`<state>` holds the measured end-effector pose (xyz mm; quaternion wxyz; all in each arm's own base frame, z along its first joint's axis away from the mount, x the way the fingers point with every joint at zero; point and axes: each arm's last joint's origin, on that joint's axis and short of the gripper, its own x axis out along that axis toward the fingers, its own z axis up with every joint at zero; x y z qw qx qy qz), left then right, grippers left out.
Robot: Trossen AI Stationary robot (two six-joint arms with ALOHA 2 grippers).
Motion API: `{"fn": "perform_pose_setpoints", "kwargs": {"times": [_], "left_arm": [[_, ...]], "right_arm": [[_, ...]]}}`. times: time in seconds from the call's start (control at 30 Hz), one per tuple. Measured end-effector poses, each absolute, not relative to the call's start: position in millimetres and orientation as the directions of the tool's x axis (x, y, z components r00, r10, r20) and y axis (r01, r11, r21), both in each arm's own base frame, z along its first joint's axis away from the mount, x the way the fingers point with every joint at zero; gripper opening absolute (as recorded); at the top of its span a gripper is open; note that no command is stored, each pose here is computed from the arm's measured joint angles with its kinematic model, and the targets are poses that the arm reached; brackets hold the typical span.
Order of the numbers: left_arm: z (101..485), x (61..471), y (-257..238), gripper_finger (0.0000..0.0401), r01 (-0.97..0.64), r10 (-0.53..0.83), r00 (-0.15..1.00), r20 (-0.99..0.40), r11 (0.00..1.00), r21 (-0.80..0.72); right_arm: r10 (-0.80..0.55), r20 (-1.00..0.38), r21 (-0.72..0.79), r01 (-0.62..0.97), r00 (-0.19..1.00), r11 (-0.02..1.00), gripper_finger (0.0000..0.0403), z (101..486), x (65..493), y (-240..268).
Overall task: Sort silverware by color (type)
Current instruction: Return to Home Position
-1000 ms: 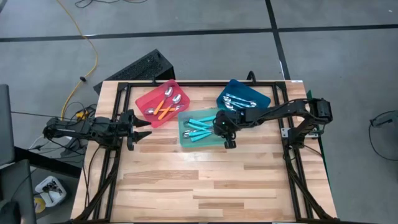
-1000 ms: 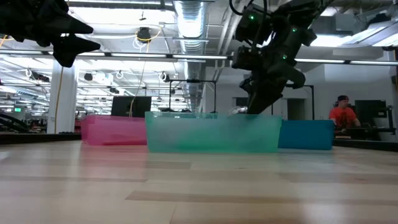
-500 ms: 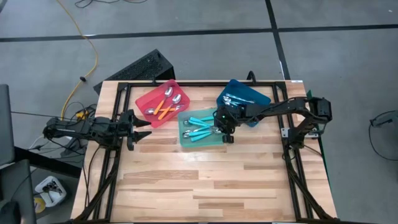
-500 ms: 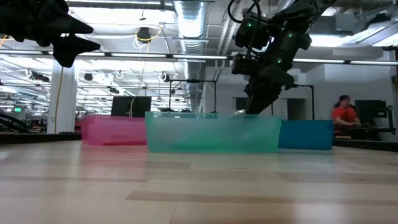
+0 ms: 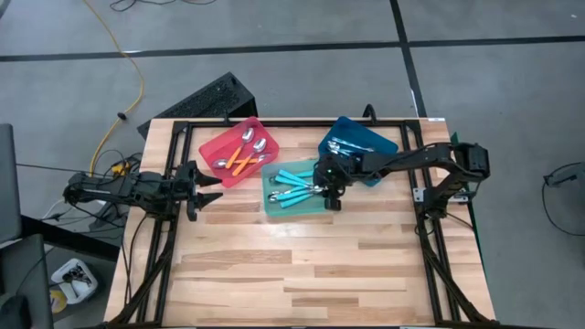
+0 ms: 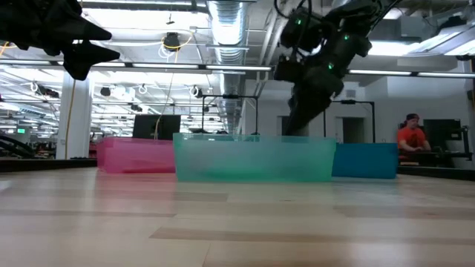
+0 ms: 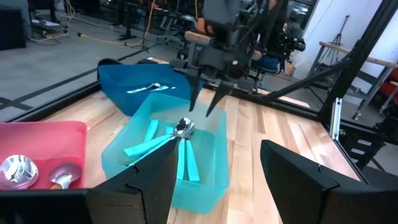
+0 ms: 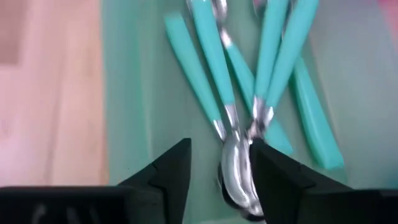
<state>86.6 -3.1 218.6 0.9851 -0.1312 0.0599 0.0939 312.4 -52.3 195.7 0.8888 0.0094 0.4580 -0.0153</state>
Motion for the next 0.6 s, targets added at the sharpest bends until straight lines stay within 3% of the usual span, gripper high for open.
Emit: {"fn": "perform_pose_setpoints", "kwargs": {"times": [0.37, 0.6], "left_arm": [[219, 87, -2, 0.0214, -0.23, 0.199, 0.97, -0.14, 0.938, -0.258], [219, 87, -2, 0.0214, -0.247, 0.213, 0.967, -0.139, 0.918, -0.31]], "right_arm": [[0.003, -0.655, -0.007, -0.01, 0.756, 1.0, 0.0193, 259, 327, -30], [0.025, -0.592, 0.038, -0.003, 0.806, 0.999, 0.0188, 293, 324, -18]]}}
